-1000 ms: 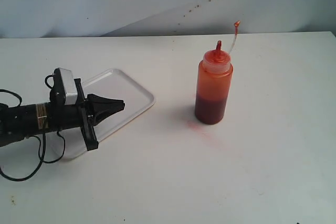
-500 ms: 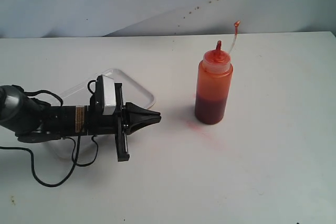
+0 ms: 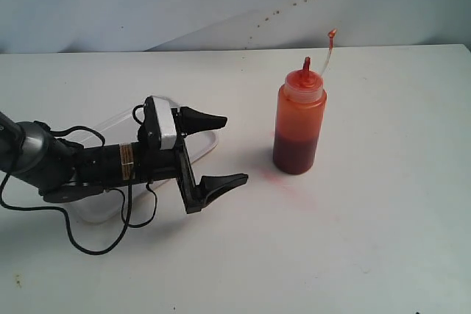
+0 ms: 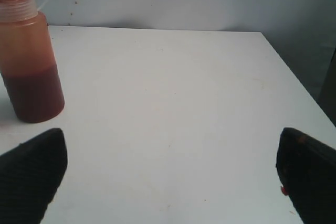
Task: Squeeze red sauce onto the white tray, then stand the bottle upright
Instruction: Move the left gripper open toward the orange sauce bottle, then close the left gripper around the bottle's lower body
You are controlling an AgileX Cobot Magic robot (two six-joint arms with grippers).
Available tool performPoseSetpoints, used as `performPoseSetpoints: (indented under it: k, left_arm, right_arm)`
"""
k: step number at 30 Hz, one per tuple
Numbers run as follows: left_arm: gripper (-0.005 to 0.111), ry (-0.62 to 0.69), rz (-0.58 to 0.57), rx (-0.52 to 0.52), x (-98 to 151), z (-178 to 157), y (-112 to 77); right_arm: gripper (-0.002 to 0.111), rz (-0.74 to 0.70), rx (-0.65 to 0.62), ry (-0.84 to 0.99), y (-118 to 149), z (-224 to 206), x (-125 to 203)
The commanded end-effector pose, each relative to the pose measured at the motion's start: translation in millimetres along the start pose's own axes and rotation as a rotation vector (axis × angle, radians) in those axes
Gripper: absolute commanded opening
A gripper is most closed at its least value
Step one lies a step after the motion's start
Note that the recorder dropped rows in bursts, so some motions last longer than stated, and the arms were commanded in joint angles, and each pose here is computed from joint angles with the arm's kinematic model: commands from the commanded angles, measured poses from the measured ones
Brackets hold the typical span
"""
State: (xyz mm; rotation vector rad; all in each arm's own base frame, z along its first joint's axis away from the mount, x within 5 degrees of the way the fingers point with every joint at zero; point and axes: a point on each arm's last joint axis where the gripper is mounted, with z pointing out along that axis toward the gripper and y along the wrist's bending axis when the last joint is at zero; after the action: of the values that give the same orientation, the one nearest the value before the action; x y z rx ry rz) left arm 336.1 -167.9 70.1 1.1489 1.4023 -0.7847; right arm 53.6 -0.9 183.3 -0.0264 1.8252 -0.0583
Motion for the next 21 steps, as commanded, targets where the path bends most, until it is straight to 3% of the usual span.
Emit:
performPoseSetpoints:
  k: [1, 11, 17, 21]
  left_arm:
    - [0.105, -0.017, -0.012, -0.008, -2.2, 1.6, 0.1]
    - [0.105, -0.024, -0.042, -0.049, -2.7, 1.5, 3.8]
    - [0.105, -0.033, -0.177, -0.046, -4.6, 6.5, 0.3]
    - [0.105, -0.056, -0.178, -0.006, -13.7, 22.0, -5.9]
  right_arm:
    - [0.105, -0.001, 0.007, 0.000, -0.4, 0.2, 0.9]
    - [0.105, -0.001, 0.007, 0.000, -0.4, 0.2, 0.9]
    - [0.105, -0.001, 0.007, 0.000, -0.4, 0.2, 0.9]
    - [0.105, -0.001, 0.007, 0.000, -0.4, 0.2, 0.9]
